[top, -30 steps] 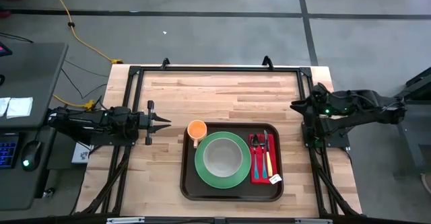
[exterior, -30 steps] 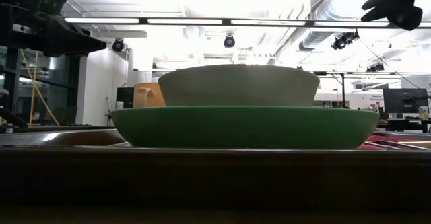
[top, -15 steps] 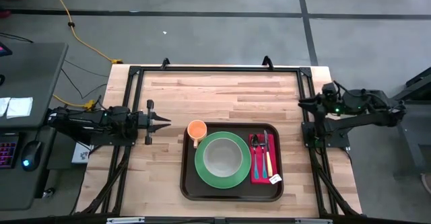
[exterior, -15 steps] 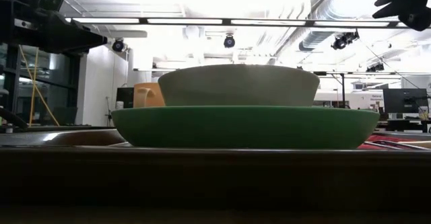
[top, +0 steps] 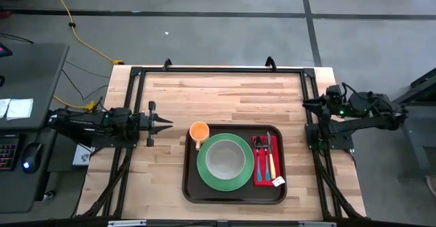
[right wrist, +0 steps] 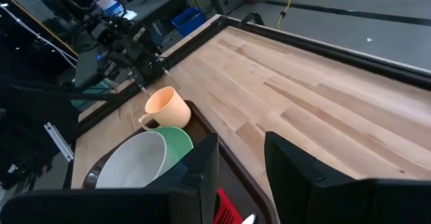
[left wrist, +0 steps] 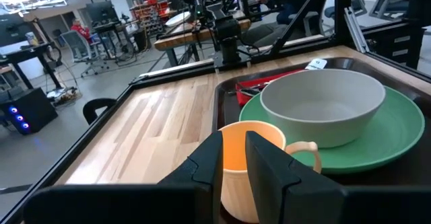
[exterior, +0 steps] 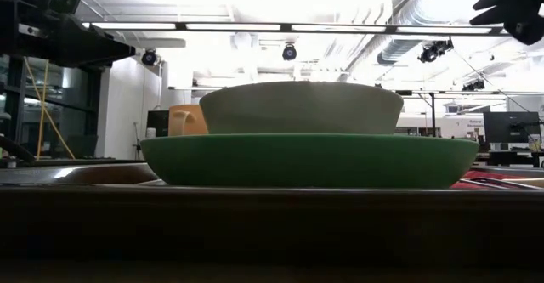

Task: Set up tray
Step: Return to Home Position

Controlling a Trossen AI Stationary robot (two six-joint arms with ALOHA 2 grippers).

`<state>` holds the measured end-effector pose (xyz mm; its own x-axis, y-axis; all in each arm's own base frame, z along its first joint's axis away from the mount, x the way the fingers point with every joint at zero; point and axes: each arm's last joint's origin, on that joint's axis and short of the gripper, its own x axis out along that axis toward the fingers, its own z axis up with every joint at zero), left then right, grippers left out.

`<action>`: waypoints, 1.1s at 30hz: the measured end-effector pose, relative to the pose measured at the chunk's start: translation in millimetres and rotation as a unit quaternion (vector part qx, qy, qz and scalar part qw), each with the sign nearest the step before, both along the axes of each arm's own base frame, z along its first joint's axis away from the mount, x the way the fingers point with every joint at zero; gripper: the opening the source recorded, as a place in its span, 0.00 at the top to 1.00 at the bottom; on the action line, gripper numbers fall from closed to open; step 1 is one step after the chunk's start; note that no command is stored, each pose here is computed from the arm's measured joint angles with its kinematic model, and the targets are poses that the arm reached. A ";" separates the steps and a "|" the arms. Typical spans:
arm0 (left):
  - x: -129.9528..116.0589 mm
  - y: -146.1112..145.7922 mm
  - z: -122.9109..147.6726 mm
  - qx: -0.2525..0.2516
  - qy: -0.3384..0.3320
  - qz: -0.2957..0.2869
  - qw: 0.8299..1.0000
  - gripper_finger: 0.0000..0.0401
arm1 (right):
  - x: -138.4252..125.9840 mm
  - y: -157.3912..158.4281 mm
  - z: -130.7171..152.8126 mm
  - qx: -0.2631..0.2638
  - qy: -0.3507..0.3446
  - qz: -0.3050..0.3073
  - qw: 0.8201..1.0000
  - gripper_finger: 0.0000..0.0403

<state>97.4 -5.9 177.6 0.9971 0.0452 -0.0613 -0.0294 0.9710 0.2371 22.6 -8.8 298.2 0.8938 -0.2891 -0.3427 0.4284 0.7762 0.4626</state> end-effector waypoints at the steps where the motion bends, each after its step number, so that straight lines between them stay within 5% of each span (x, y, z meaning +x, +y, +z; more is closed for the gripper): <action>1: 0.0 0.1 0.0 0.000 0.000 0.001 1.000 0.76 | 1.4 0.3 -3.4 0.001 -0.004 0.002 1.000 0.75; 15: 0.0 0.0 -0.1 0.000 0.000 0.000 1.000 0.76 | 5.6 1.7 -40.0 0.018 -0.065 0.016 0.998 0.76; 33: 0.0 -0.2 -0.1 0.002 0.000 -0.003 1.000 0.76 | 43.4 8.6 -86.6 0.029 -0.064 0.058 0.996 0.76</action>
